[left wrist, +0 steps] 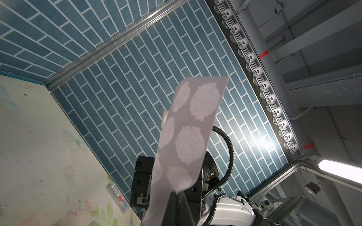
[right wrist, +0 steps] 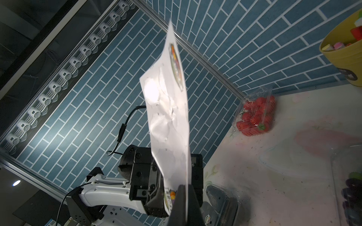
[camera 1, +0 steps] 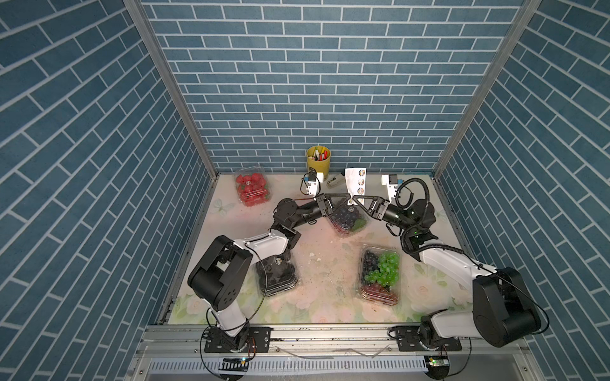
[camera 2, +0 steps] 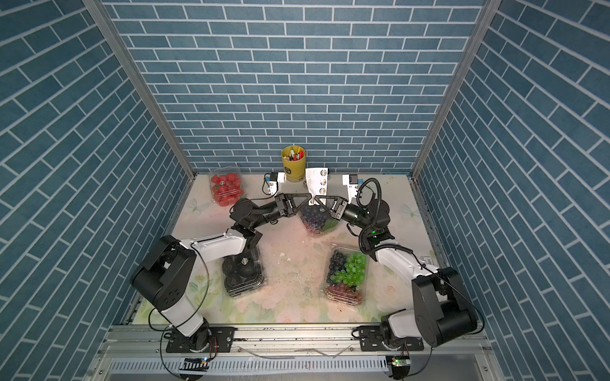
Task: Label fruit boxes
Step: Adjust the label sticker.
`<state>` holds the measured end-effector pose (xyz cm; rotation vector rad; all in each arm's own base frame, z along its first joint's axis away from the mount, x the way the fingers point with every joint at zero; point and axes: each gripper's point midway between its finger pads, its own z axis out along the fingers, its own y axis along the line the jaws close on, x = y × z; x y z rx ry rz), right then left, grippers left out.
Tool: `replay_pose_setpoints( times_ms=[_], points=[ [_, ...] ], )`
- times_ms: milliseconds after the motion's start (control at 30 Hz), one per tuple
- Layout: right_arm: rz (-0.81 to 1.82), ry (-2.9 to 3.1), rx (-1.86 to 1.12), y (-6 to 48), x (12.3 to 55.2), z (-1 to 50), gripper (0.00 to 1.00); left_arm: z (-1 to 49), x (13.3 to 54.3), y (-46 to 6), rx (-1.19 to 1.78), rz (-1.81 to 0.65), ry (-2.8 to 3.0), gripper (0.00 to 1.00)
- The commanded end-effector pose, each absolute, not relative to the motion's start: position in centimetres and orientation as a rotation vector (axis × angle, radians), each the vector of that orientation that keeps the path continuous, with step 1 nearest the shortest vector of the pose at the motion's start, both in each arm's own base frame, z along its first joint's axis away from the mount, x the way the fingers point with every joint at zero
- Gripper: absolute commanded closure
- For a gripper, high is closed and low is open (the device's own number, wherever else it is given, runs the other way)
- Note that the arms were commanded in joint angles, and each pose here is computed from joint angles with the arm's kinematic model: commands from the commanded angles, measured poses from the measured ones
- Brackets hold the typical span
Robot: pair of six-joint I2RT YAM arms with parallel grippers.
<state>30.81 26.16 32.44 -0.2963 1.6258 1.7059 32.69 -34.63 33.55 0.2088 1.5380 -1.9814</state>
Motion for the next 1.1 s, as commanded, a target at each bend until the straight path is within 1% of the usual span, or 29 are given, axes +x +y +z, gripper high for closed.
replay_pose_setpoints(
  times_ms=[0,100,367,500,567,800,1067],
  points=[
    [1.689,1.553,-0.354,25.7,29.7,34.2,1.0,34.6,32.8,-33.3,0.219,-1.96,1.499,0.91],
    [1.69,1.553,-0.352,25.7,29.7,34.2,1.0,34.6,32.8,-33.1,0.219,-1.953,1.499,0.89],
    [1.69,1.552,-0.354,25.7,29.7,34.3,1.0,34.5,32.9,-33.4,0.221,-1.958,1.502,0.9],
    [1.691,1.547,-0.356,25.7,29.6,34.4,1.0,34.3,32.9,-33.6,0.224,-1.962,1.509,0.95],
    [1.69,1.542,-0.358,25.6,29.5,34.6,1.0,34.1,32.8,-33.8,0.228,-1.966,1.519,1.0],
    [1.684,1.519,-0.365,25.6,29.5,35.1,1.0,34.1,31.9,-35.0,0.248,-2.005,1.529,1.0],
    [1.66,1.524,-0.362,25.6,30.2,34.4,1.0,35.8,31.1,-35.2,0.239,-2.121,1.449,1.0]
  ],
)
